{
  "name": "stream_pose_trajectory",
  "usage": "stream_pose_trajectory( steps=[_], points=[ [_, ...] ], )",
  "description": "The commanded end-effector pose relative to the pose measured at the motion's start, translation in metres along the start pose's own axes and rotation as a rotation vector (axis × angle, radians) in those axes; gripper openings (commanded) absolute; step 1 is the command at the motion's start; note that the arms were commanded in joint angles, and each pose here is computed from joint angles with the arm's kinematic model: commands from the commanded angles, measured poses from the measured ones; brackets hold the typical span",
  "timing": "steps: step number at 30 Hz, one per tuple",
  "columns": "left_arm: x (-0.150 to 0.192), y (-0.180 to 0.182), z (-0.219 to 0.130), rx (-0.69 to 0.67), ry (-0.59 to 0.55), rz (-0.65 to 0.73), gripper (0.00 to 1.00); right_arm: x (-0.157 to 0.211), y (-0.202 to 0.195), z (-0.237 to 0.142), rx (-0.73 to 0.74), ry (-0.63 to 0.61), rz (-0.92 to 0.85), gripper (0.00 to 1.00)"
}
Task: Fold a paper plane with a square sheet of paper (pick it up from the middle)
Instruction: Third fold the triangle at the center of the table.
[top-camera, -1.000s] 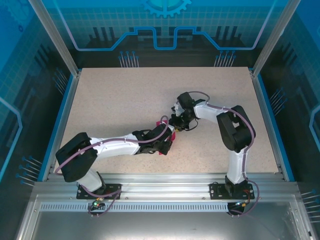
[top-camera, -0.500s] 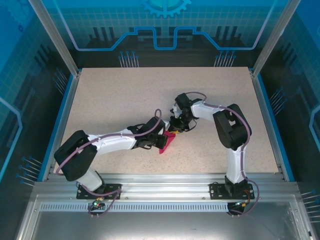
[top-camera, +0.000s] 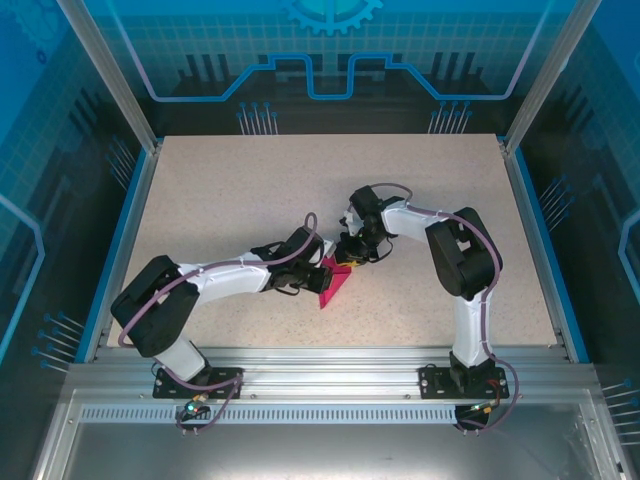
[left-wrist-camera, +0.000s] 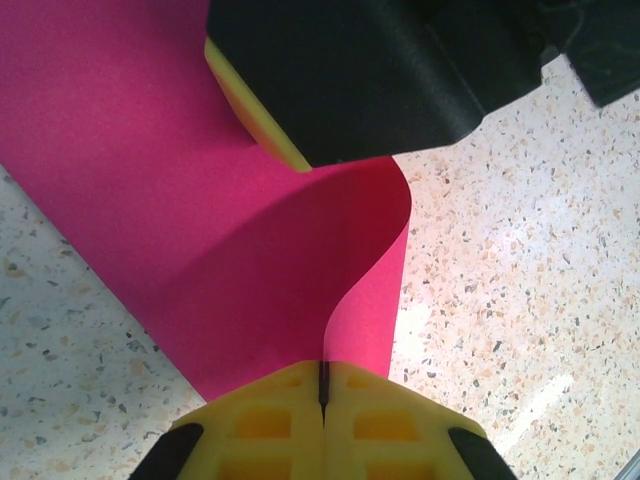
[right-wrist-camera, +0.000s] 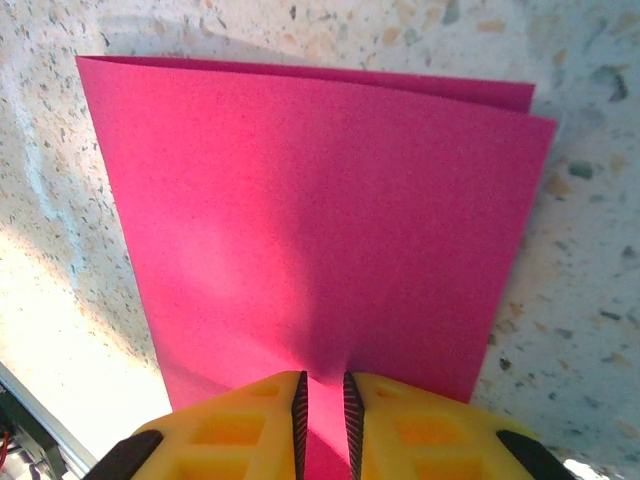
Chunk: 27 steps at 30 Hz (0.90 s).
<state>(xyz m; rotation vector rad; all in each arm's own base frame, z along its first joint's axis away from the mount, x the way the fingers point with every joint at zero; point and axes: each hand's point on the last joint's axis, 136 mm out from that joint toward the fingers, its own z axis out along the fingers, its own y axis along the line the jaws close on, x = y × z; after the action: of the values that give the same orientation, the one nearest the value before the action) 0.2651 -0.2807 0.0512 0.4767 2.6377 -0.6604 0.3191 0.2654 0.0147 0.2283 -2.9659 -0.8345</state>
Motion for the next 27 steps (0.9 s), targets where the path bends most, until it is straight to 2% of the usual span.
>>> stream_pose_trajectory(
  steps=[1, 14, 27],
  points=[
    [0.008, 0.008, 0.005, 0.009, 0.021, -0.004, 0.05, 0.006, -0.001, 0.006, 0.019, 0.038, -0.002, 0.21],
    [-0.002, 0.018, 0.011, 0.021, 0.002, 0.002, 0.08, 0.008, -0.003, 0.009, 0.026, 0.043, 0.01, 0.22],
    [0.003, 0.025, 0.017, 0.001, 0.02, -0.005, 0.08, 0.007, -0.002, 0.008, 0.023, 0.041, 0.015, 0.23]
  ],
)
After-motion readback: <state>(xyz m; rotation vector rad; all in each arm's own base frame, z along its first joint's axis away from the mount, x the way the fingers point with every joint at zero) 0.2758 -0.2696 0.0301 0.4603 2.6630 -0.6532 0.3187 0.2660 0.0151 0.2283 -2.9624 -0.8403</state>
